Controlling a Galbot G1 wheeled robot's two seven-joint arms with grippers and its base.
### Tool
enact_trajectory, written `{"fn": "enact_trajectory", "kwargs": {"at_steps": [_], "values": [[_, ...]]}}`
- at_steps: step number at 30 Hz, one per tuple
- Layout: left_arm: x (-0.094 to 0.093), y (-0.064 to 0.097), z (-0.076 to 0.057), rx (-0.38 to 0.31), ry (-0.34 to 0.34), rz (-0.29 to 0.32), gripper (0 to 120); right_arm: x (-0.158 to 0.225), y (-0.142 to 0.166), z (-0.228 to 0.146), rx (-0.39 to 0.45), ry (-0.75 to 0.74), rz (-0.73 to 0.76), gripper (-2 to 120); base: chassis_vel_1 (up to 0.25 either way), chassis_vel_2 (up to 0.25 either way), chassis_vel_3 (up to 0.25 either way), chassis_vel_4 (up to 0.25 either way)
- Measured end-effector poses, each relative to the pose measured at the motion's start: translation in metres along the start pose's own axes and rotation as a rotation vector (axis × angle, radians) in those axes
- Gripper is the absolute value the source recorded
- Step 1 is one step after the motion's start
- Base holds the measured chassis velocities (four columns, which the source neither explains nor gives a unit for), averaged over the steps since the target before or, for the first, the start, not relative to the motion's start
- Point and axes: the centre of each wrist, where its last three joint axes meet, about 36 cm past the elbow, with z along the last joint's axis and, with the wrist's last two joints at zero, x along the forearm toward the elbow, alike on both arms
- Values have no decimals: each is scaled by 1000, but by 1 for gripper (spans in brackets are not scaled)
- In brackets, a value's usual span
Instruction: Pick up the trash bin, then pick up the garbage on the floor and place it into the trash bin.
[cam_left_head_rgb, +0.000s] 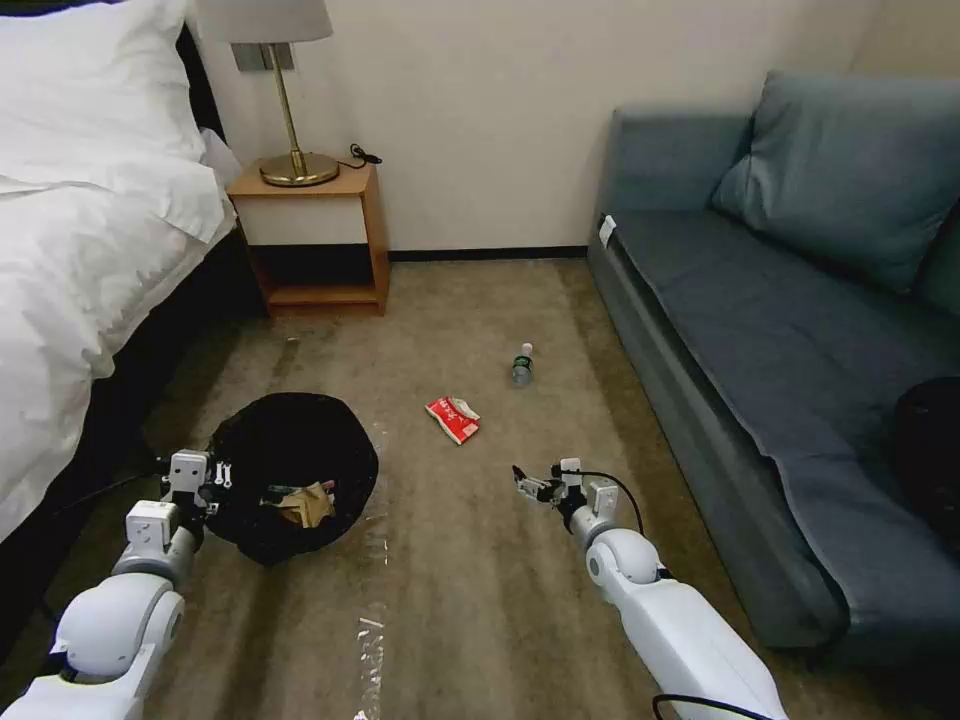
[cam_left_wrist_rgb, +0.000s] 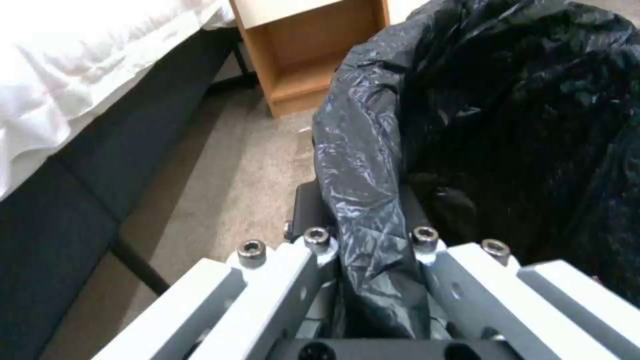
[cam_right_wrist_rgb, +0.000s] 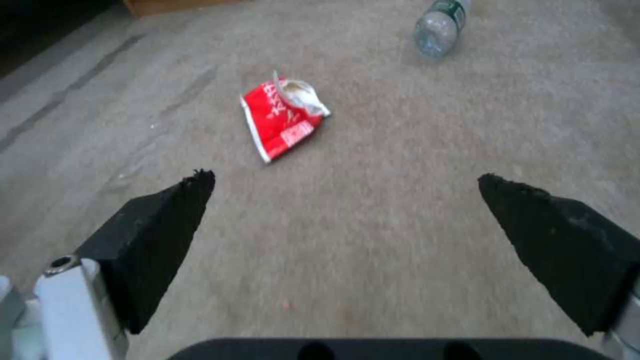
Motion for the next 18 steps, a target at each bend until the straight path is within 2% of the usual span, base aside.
{"fn": "enact_trajectory", "kwargs": {"at_steps": [18], "values": [[1,2,1,1,1,-1,5,0,0,4,1,2,-3,100,-152,153,145,-151]]}}
